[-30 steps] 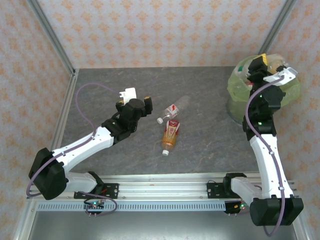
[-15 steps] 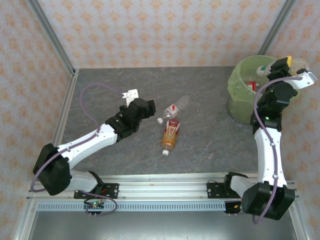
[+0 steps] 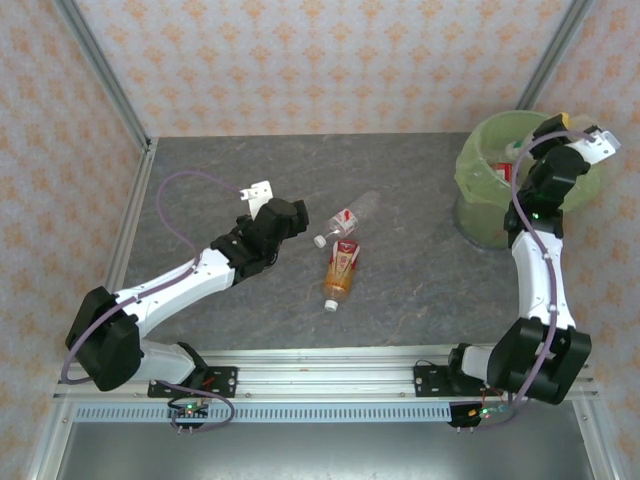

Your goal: Put the plastic bottles in the bin

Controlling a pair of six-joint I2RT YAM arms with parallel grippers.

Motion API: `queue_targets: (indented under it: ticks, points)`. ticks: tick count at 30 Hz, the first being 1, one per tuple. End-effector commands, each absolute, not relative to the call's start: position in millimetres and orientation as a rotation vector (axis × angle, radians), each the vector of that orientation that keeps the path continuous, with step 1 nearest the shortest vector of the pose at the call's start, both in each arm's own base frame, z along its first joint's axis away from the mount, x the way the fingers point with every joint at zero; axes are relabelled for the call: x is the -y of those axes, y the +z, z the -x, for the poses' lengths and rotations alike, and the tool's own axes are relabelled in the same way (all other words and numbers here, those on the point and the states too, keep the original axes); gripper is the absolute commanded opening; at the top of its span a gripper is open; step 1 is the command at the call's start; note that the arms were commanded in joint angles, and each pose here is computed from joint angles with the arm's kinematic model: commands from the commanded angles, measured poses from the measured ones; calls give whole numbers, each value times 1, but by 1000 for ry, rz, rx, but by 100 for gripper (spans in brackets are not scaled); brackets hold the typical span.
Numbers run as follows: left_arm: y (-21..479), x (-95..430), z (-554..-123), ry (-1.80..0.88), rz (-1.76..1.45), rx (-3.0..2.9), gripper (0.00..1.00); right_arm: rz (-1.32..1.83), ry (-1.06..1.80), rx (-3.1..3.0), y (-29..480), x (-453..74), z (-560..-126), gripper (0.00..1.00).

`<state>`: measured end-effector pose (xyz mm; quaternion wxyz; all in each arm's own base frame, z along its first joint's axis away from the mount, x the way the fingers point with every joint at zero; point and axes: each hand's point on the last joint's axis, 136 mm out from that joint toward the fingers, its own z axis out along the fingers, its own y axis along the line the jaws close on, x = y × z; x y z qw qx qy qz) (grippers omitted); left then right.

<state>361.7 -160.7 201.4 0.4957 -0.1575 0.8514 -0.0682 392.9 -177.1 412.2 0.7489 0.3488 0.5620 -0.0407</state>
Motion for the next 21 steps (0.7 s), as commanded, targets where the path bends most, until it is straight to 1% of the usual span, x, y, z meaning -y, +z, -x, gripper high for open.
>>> queue_targets:
  ticks: [1, 5, 9, 10, 12, 15, 17, 21]
  points:
    - [204, 147, -359, -122, 426, -2042, 100, -747, -33, -1212, 425, 175, -404, 38]
    - [203, 147, -359, -120, 428, -2045, 100, -767, -18, -1237, 414, 180, -421, 40]
    - [200, 148, -359, -120, 431, -2053, 100, -788, 50, -1324, 392, 176, -441, 47]
    - [199, 148, -359, -118, 430, -2057, 100, -796, 65, -1344, 387, 175, -444, 50]
    - [197, 148, -358, -112, 428, -2065, 100, -828, 79, -1387, 374, 175, -449, 61]
    - [195, 149, -358, -110, 423, -2078, 100, -864, 68, -1465, 360, 176, -452, 75]
    - [193, 149, -358, -103, 421, -2084, 100, -875, 62, -1506, 355, 175, -451, 81]
    - [192, 149, -359, -102, 423, -2085, 100, -872, 60, -1521, 354, 172, -446, 87]
